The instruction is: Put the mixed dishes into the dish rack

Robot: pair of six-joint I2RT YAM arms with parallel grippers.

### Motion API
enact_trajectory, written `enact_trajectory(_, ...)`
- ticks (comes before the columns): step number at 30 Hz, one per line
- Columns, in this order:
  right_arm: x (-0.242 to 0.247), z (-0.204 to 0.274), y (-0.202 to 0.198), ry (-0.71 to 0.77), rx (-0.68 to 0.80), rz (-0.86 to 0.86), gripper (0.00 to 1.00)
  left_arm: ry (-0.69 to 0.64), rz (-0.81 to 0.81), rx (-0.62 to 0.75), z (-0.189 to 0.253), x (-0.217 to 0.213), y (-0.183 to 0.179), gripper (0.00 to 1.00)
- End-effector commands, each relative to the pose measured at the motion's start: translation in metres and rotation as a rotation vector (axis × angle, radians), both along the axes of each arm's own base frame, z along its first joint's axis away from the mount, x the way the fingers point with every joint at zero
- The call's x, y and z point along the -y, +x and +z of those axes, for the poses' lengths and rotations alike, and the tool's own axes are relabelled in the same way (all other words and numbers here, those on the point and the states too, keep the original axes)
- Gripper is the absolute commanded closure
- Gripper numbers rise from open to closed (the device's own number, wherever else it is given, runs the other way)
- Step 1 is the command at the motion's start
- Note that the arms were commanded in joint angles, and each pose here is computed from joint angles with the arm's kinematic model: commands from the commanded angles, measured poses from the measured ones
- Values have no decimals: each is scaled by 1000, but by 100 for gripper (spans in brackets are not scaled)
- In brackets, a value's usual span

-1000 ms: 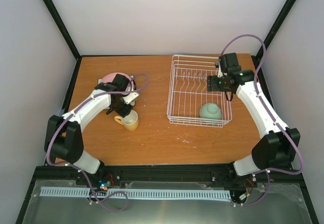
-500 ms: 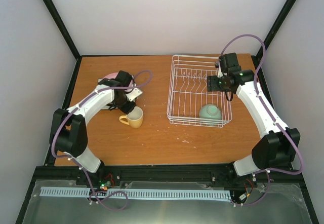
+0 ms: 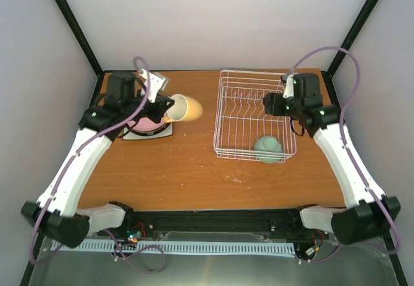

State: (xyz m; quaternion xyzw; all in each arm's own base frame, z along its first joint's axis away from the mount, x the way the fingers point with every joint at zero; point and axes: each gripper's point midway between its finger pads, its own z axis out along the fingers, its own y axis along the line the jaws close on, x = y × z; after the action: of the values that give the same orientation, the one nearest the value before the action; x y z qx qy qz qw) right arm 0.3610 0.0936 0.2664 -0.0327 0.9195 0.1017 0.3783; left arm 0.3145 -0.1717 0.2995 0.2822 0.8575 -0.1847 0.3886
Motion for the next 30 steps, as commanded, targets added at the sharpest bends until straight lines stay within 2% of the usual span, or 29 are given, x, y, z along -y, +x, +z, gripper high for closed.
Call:
enact_trajectory(1, -38, 64, -15, 286, 268, 135, 24, -448, -40, 184, 104, 29, -15, 99)
enact_trajectory(2, -44, 72, -24, 346, 323, 167, 24, -528, -49, 212, 119, 32, -17, 99)
enact_trajectory(5, -62, 77, -49, 513, 432, 281, 24, -734, -132, 186, 145, 45, -30, 99)
enact_trajectory(8, -78, 79, -73, 627, 507, 396, 25, -906, -196, 109, 159, 54, -36, 99)
enact_trajectory(15, -92, 85, -91, 669, 598, 500, 25, -1234, -221, -10, 175, 50, -39, 99)
enact_trajectory(18, -99, 90, -90, 690, 625, 526, 25, -1384, -214, -111, 167, 45, -38, 99)
enact_trajectory(23, -124, 95, -87, 759, 619, 604, 30, -1485, -207, -142, 165, 40, -37, 99)
enact_trajectory(30, -179, 96, -95, 803, 566, 753, 33, -1508, -201, -139, 171, 38, -34, 99)
